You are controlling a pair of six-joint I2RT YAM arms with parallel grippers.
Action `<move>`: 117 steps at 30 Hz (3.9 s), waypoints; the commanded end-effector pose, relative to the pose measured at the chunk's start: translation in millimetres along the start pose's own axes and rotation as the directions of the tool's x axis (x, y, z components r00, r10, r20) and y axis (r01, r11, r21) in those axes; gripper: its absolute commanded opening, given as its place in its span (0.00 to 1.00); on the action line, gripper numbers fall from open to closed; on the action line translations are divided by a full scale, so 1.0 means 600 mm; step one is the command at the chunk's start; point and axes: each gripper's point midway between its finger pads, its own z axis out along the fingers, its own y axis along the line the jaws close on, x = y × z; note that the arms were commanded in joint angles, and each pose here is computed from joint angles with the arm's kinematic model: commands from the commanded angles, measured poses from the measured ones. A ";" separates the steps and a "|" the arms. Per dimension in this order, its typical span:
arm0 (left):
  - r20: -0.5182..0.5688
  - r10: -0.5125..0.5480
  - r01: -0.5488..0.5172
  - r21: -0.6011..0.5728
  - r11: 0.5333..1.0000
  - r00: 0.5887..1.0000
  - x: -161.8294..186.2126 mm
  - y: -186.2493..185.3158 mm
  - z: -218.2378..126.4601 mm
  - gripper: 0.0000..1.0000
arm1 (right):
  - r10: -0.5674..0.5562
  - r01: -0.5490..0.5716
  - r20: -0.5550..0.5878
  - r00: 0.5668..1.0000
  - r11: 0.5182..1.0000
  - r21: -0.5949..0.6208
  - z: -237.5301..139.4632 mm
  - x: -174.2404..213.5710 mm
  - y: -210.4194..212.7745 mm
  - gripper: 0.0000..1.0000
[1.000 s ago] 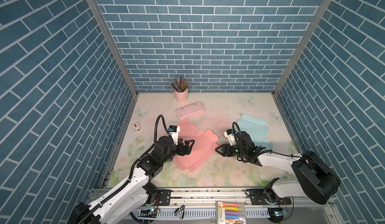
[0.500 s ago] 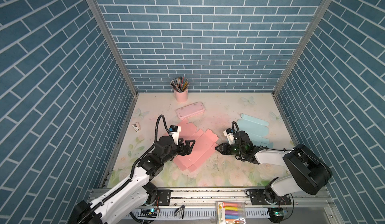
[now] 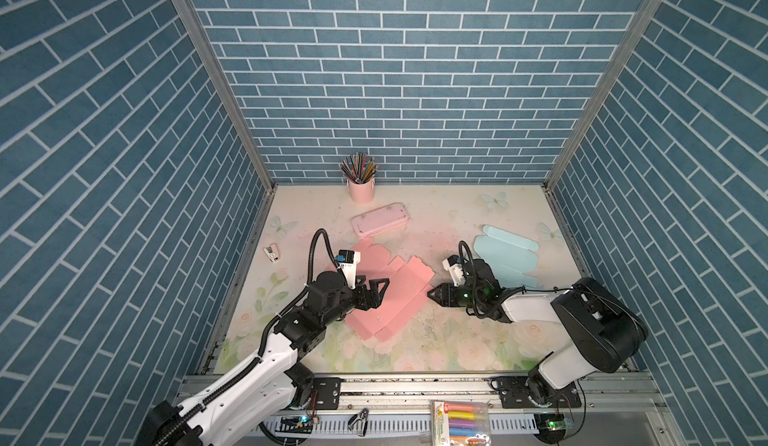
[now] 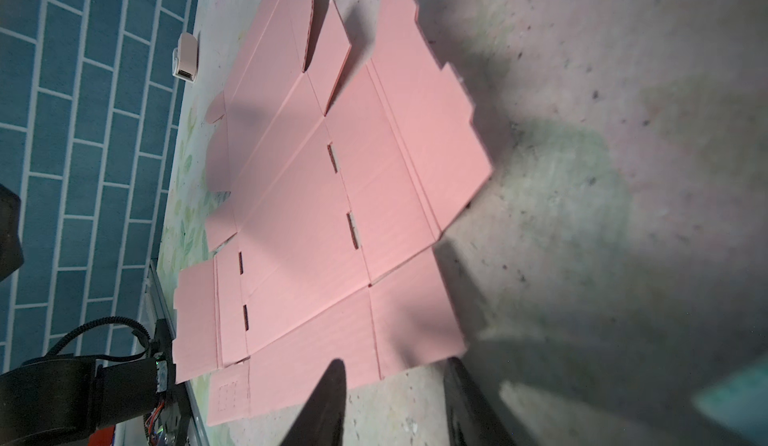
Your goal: Fold the paper box
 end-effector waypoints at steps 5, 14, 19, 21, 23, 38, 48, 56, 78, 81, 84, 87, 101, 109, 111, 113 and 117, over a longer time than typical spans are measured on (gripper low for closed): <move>0.010 -0.004 0.004 0.003 1.000 1.000 -0.002 0.000 -0.002 0.88 | 0.004 -0.004 0.043 0.999 1.000 -0.004 0.010 -0.032 0.008 0.41; 0.018 0.003 -0.003 0.002 1.000 1.000 -0.006 -0.001 -0.007 0.88 | 0.038 -0.039 0.058 0.998 0.999 0.016 -0.001 -0.025 0.001 0.56; 0.019 0.004 -0.004 0.009 1.000 1.000 -0.007 -0.003 -0.006 0.88 | 0.040 -0.042 0.073 0.997 0.999 0.029 -0.007 -0.028 0.000 0.57; 0.020 0.004 -0.004 0.012 1.000 1.000 -0.008 -0.005 -0.006 0.88 | 0.040 -0.042 0.071 0.997 0.999 0.024 -0.002 -0.032 0.001 0.56; 0.019 0.005 -0.005 0.019 1.000 1.000 -0.010 -0.008 -0.006 0.88 | 0.041 -0.041 0.065 0.997 0.999 0.008 0.006 -0.037 0.006 0.54; 0.022 0.002 -0.003 0.024 1.000 1.000 -0.008 -0.008 -0.008 0.88 | 0.023 -0.022 0.032 0.999 0.999 -0.041 0.045 -0.053 0.023 0.35; 0.015 0.001 -0.001 0.012 1.000 1.000 0.000 -0.001 -0.007 0.88 | -0.083 0.083 -0.028 0.996 0.996 0.010 0.057 -0.049 0.031 0.11; 0.014 -0.005 0.005 0.007 1.000 1.000 0.004 0.002 -0.009 0.88 | -0.241 0.249 -0.140 0.960 0.968 0.039 0.057 -0.051 0.037 0.00; 0.000 -0.032 0.032 -0.010 0.999 0.999 0.000 0.003 -0.002 0.88 | -0.604 0.553 -0.218 0.766 0.793 -0.255 0.082 -0.140 0.076 0.08; 0.003 -0.034 0.034 -0.008 0.999 0.999 0.000 0.003 -0.001 0.88 | -0.586 0.543 -0.230 0.777 0.809 -0.225 0.085 -0.147 0.071 0.17; -0.001 -0.038 0.038 -0.005 0.999 0.999 0.002 0.004 0.001 0.88 | -0.553 0.523 -0.218 0.804 0.832 -0.184 0.077 -0.155 0.073 0.34; -0.004 -0.039 0.039 -0.005 0.999 0.999 0.006 0.005 0.003 0.88 | -0.531 0.520 -0.177 0.828 0.847 -0.111 0.055 -0.170 0.079 0.55; -0.012 -0.019 0.019 -0.007 1.000 1.000 0.013 0.010 0.014 0.88 | -0.350 0.354 -0.067 0.934 0.934 0.049 -0.048 -0.106 0.126 0.68; -0.016 0.007 -0.007 -0.018 1.000 1.000 0.019 0.017 0.017 0.88 | -0.185 0.184 -0.056 0.981 0.983 -0.020 -0.058 -0.030 0.130 0.69; -0.016 0.009 -0.010 -0.013 1.000 1.000 0.020 0.018 0.017 0.88 | -0.140 0.138 -0.060 0.988 0.989 -0.045 -0.052 -0.017 0.127 0.69; -0.017 0.018 -0.018 -0.003 1.000 1.000 0.021 0.015 0.018 0.89 | -0.106 0.102 -0.060 0.993 0.993 -0.065 -0.046 -0.007 0.124 0.69; -0.032 0.034 -0.034 0.000 0.999 0.999 0.023 0.014 0.023 0.88 | -0.053 0.049 -0.055 0.997 0.996 -0.078 -0.034 0.004 0.113 0.68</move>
